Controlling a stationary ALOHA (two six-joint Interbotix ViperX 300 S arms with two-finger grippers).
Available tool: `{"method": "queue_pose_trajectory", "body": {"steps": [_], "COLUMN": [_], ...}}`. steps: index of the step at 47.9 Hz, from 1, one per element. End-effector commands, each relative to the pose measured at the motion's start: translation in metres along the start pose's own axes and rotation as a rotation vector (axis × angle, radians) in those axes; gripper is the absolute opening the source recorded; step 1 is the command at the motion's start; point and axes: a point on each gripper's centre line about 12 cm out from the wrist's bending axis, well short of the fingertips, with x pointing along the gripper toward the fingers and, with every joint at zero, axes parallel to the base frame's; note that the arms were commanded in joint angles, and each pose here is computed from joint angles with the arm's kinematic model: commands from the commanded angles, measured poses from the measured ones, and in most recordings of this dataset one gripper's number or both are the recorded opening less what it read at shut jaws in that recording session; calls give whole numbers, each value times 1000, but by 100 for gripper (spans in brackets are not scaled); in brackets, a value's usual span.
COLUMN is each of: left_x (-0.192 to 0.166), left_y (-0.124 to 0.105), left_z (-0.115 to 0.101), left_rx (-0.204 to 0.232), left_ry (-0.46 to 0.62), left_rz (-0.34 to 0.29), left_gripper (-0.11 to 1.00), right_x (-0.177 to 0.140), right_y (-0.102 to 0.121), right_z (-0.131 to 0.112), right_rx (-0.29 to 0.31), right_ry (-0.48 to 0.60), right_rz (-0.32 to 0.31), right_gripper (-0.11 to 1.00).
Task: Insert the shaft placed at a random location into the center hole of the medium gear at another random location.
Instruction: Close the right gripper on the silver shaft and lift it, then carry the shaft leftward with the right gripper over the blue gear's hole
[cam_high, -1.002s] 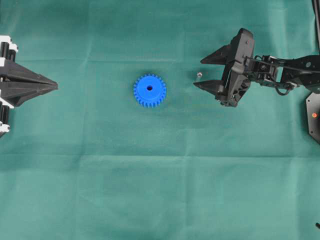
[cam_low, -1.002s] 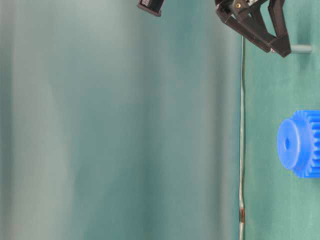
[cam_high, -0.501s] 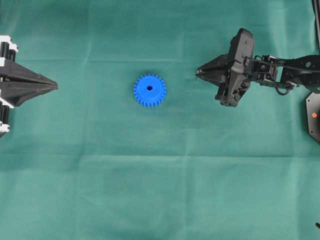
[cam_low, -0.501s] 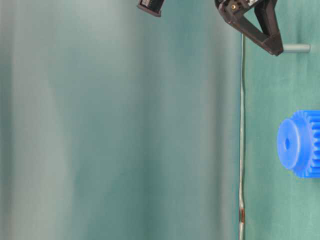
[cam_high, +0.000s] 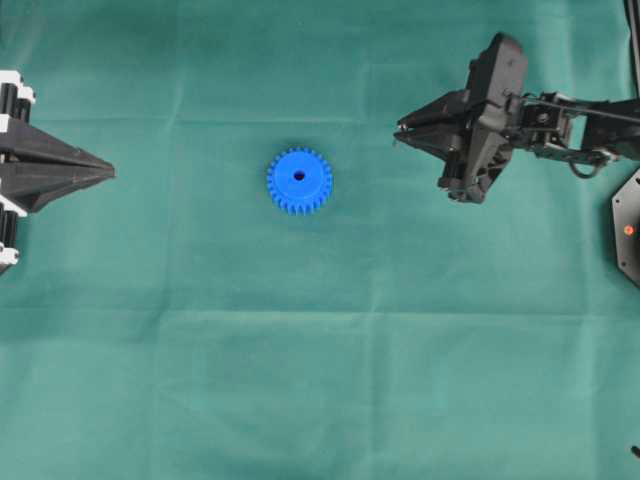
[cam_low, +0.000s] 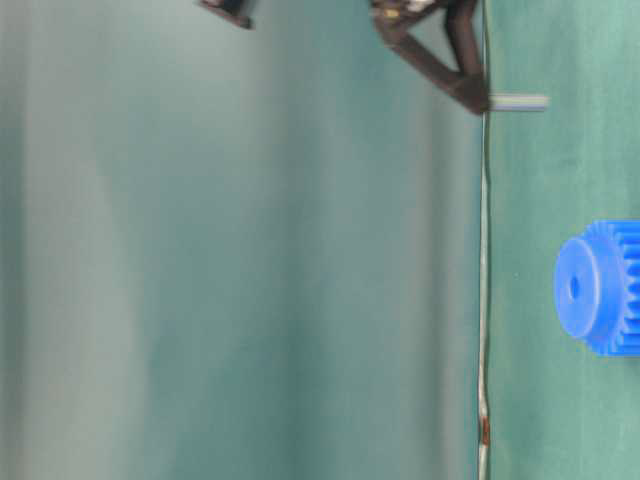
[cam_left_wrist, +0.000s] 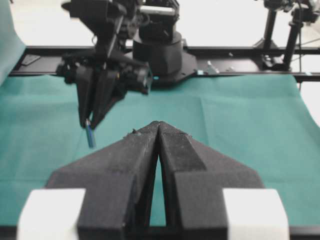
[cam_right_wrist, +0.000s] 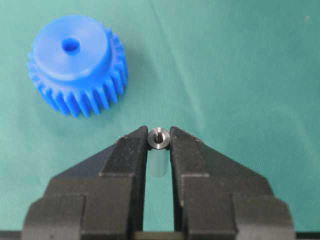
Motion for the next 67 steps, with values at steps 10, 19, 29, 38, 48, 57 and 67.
{"method": "queue_pose_trajectory", "body": {"steps": [10, 19, 29, 38, 48, 57, 67], "left_x": [2, 2, 2, 2, 2, 2, 2], "left_y": [1, 1, 1, 1, 1, 1, 1], "left_z": [11, 11, 11, 11, 10, 11, 10], "left_rx": [2, 2, 2, 0, 0, 0, 0], "left_ry": [-31, -31, -28, -28, -26, -28, -26], "left_rz": [3, 3, 3, 3, 3, 3, 3], "left_gripper": [0, 0, 0, 0, 0, 0, 0], "right_x": [-17, -14, -4, 12, 35, 54, 69], "right_y": [2, 2, 9, 23, 36, 46, 54], "right_z": [30, 31, 37, 46, 61, 73, 82], "right_rx": [-10, -10, -13, -26, -40, -47, -52], "right_ry": [-64, -60, -65, -70, -79, -97, -112], "right_rz": [5, 7, 26, 58, 85, 102, 116], "right_gripper": [14, 14, 14, 14, 14, 14, 14]}}
